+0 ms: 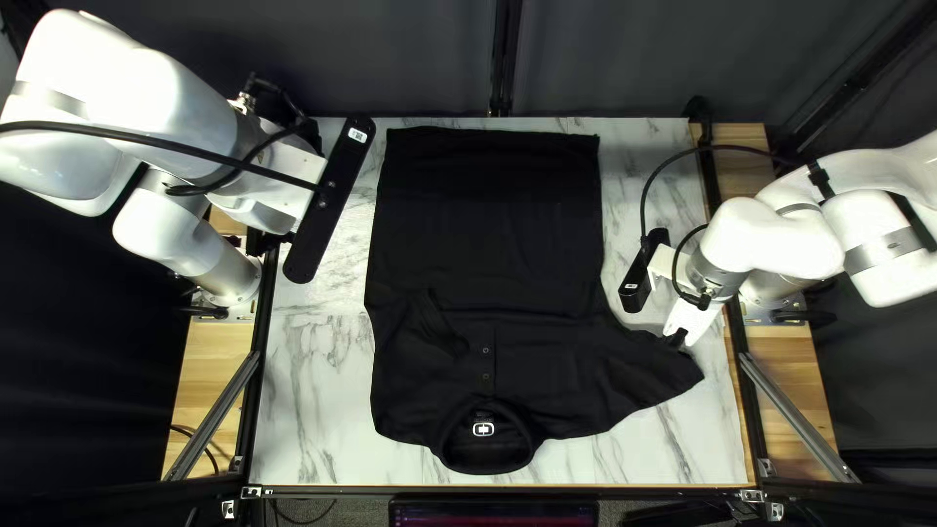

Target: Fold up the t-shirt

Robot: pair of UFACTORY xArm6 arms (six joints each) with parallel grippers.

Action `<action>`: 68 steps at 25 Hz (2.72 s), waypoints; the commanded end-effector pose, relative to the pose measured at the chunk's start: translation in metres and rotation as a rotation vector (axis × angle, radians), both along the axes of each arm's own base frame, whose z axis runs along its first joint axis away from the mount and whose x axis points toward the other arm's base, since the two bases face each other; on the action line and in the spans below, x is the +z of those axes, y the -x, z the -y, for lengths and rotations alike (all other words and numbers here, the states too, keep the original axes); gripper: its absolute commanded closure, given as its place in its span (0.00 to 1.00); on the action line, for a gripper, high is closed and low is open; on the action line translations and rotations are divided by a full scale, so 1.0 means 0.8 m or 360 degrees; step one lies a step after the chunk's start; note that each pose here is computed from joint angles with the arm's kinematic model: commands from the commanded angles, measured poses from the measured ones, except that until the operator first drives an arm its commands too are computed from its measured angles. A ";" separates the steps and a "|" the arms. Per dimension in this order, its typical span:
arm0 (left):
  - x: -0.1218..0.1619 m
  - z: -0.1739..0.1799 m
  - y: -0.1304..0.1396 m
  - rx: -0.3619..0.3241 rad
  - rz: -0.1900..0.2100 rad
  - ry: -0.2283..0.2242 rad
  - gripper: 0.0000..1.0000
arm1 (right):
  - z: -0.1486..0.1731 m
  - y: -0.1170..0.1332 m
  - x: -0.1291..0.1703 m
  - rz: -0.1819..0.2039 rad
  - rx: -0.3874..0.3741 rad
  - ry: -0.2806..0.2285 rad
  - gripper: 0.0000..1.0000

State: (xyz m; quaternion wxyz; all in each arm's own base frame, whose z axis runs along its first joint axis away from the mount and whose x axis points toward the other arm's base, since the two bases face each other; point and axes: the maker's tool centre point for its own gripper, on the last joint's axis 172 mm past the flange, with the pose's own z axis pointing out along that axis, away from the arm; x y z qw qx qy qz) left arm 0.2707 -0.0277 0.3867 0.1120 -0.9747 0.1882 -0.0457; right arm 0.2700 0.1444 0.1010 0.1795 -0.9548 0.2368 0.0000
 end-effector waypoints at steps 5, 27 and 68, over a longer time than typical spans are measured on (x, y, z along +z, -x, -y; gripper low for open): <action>0.000 0.000 0.000 0.0000 0.0000 0.0000 0.00 | 0.020 -0.047 0.016 0.0078 -0.0104 0.0053 1.00; 0.000 0.000 0.000 0.0000 0.0000 0.0000 0.00 | -0.009 -0.091 -0.004 0.0030 -0.0305 -0.0163 1.00; 0.000 0.000 0.000 0.0000 0.0000 0.0000 0.00 | 0.019 -0.192 -0.024 0.0031 -0.0927 -0.0161 1.00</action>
